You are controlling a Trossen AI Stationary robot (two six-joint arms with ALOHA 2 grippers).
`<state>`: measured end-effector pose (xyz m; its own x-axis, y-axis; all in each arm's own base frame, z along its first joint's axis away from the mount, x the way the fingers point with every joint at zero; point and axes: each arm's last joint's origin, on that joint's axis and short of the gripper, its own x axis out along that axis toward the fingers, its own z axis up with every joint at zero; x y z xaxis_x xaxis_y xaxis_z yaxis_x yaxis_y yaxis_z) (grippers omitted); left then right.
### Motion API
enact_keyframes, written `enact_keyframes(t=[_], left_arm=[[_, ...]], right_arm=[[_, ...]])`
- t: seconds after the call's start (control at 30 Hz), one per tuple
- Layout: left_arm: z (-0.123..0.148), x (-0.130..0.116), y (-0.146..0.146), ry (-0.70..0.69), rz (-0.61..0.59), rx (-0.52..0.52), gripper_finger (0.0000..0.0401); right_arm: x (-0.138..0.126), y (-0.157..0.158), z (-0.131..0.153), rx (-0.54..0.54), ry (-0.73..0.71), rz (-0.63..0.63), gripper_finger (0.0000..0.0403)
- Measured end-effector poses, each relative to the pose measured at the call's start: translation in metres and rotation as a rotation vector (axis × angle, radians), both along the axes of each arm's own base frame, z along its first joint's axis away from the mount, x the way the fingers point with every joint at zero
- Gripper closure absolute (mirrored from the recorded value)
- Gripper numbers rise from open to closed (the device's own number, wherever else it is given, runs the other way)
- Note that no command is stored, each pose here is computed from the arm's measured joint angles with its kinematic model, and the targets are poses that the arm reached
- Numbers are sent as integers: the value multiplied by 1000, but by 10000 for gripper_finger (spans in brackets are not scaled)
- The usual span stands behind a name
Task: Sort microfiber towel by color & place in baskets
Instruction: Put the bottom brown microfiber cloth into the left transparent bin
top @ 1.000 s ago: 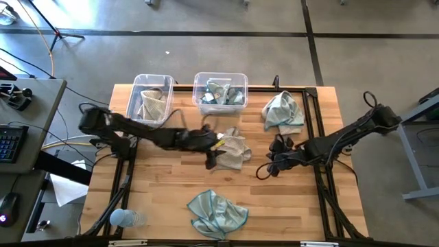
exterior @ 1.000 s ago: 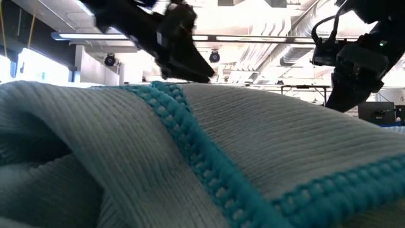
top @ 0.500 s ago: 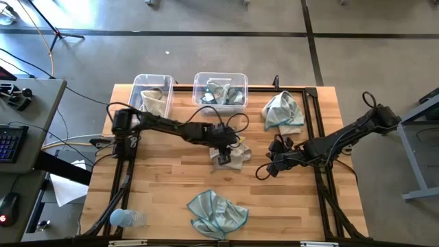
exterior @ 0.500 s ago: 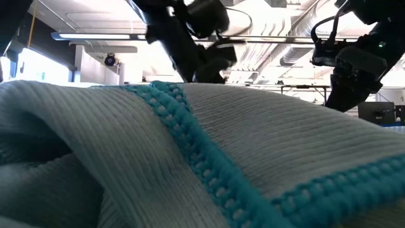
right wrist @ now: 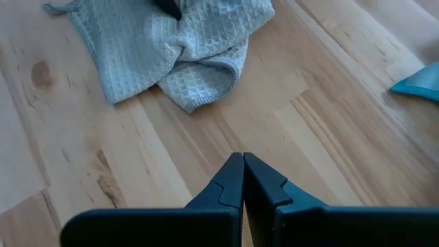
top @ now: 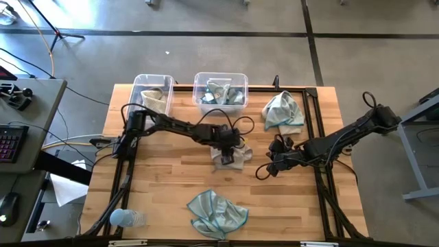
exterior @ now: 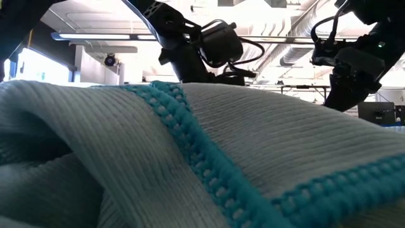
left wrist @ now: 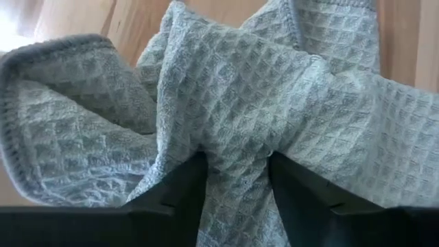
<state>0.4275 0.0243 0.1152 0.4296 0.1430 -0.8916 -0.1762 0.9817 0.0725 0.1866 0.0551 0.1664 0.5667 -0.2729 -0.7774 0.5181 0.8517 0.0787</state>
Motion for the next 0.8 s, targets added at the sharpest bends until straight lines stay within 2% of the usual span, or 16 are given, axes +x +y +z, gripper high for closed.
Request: enact_keyframes(t=[0.1,0.2,0.27,0.43,0.6,0.8], left_arm=[[-1,0,-3,6,1,-2,299],[3,-1,-5,1,4,18,367],[7,-2,-7,-6,3,19,390],[34,-11,-10,-23,-4,1,396],[97,-26,-10,-148,11,31,399],[157,-55,-8,-260,52,89,400]], right_arm=[[0,0,0,-10,-4,-7,403],[0,-1,0,-23,-8,-15,403],[0,-1,0,-24,-9,-15,403],[0,-1,0,-25,-9,-17,403],[0,-1,0,-27,-11,-19,403],[0,-1,0,-28,-11,-18,403]])
